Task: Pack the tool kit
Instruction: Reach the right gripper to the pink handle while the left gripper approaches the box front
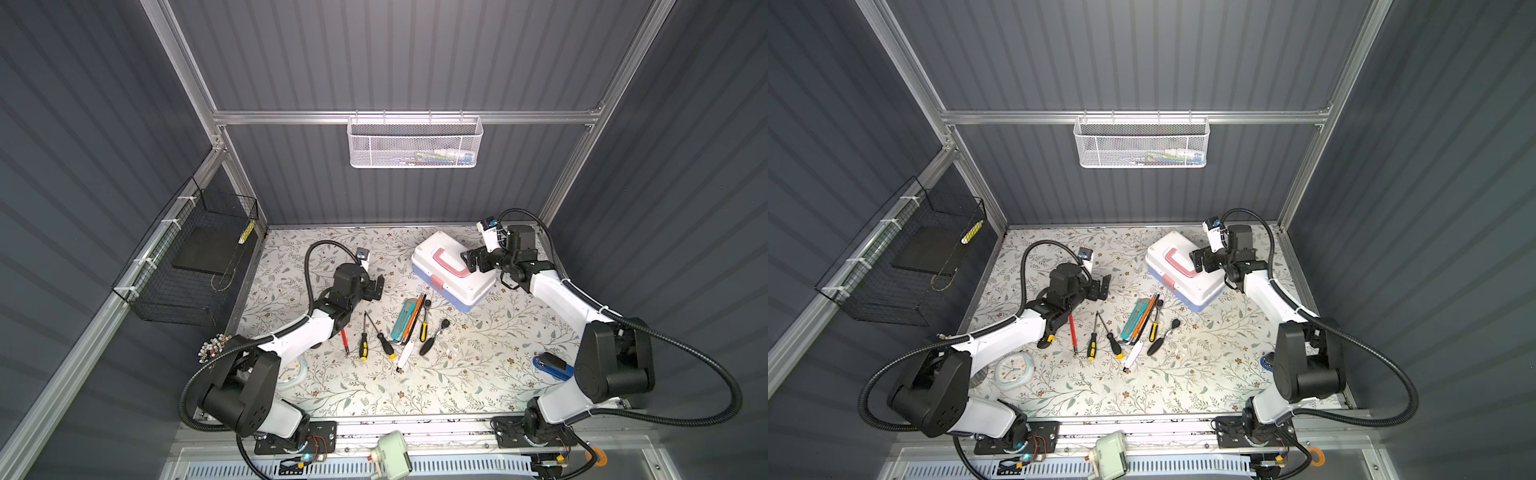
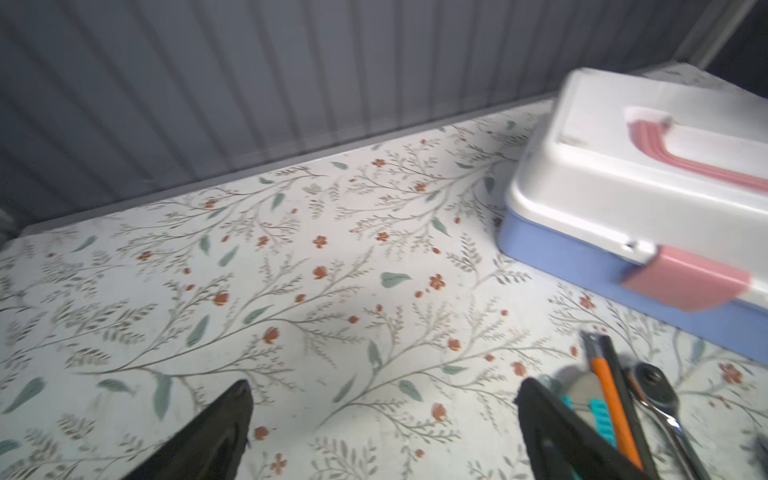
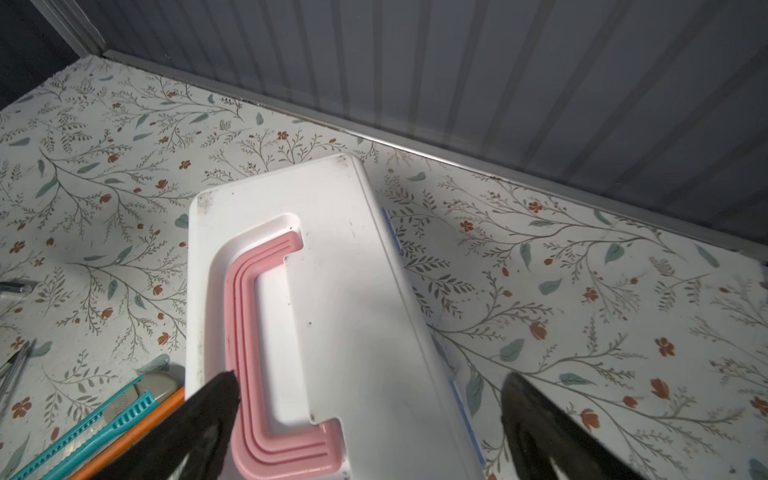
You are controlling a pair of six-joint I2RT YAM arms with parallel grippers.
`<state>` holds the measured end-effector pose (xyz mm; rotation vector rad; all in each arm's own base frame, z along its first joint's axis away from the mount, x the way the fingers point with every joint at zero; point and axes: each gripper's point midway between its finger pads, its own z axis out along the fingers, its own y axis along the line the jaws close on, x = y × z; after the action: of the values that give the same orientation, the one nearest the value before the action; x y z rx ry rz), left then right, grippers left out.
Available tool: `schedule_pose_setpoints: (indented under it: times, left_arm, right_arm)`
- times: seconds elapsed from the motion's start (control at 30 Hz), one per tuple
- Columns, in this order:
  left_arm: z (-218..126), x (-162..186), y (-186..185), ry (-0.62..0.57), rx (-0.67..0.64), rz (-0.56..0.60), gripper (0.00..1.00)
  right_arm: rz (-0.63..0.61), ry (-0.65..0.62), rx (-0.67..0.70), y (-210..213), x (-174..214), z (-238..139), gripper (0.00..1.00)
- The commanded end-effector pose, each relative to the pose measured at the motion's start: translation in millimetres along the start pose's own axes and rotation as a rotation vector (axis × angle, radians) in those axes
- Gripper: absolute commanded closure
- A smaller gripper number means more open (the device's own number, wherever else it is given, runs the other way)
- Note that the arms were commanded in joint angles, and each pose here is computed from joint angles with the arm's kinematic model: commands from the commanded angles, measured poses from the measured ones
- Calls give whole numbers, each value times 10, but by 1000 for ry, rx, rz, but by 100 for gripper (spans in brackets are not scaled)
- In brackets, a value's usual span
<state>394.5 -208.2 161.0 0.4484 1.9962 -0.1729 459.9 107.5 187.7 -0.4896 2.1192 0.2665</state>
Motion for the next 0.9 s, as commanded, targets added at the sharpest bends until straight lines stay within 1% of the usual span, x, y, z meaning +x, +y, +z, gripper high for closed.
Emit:
schedule_pose_setpoints:
  times: [0.0, 0.13, 0.33, 0.5, 0.6, 0.77, 0.87]
  left_arm:
    - [64, 65, -288, 37, 82, 71, 0]
    - [136, 142, -546, 62, 134, 101, 0]
    - [142, 124, -793, 79, 231, 111, 0]
    - [171, 230, -879, 112, 244, 131, 0]
    - [179, 290, -958, 132, 260, 147, 0]
    - [217, 305, -1039, 144, 268, 167, 0]
    - [244, 283, -1100, 143, 281, 171, 0]
  right_arm:
    - [-39, 75, -40, 82, 122, 95, 1]
    - [-53, 109, -43, 100, 212, 210, 1]
    - [-51, 130, -34, 48, 277, 360, 1]
    - [-45, 145, -55, 54, 327, 475, 1]
    - [-48, 161, -31, 10, 386, 514, 1]
    - [-54, 175, -37, 12, 422, 518, 1]
    - [-52, 201, -38, 13, 492, 526, 5]
